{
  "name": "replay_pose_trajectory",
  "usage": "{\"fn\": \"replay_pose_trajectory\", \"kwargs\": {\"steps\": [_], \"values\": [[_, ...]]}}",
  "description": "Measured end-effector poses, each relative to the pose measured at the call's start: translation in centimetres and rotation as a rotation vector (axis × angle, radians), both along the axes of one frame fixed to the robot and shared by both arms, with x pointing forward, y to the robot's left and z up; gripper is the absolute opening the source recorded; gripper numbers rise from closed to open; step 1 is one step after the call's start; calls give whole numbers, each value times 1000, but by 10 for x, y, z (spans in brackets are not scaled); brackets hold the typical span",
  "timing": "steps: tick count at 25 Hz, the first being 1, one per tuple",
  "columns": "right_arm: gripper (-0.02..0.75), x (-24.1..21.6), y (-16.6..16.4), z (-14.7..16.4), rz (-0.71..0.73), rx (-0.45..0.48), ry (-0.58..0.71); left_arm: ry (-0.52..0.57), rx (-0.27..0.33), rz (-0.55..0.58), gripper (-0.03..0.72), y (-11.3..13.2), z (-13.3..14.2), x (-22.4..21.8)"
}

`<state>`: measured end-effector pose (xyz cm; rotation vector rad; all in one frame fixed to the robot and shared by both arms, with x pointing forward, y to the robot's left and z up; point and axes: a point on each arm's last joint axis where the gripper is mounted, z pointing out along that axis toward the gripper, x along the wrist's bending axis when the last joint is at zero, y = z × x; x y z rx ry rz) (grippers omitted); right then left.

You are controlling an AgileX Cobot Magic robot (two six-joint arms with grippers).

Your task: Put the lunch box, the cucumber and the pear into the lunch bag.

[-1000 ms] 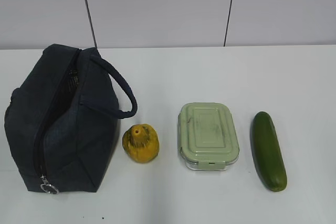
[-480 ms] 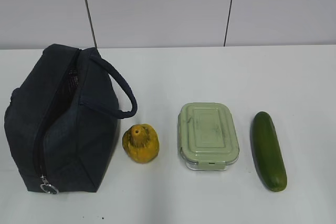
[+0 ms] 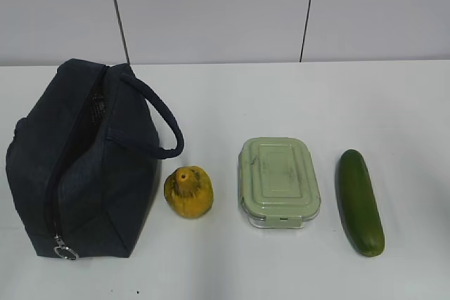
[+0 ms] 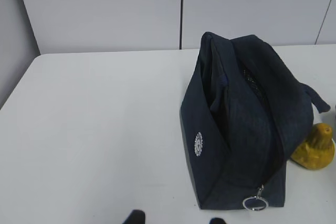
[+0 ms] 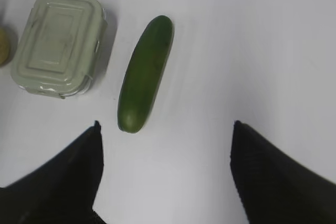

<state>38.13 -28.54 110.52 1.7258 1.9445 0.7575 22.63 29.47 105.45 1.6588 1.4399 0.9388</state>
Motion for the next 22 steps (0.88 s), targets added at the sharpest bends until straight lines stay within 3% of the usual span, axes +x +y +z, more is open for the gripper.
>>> {"fn": "replay_pose_trajectory", "kwargs": {"steps": [10,22], "values": [[585,96,11,-8,57,63,168,0,6,4,238,1,0,0],[588,159,24,-81,87,75,374,0,6,4,238,1,0,0]]}}
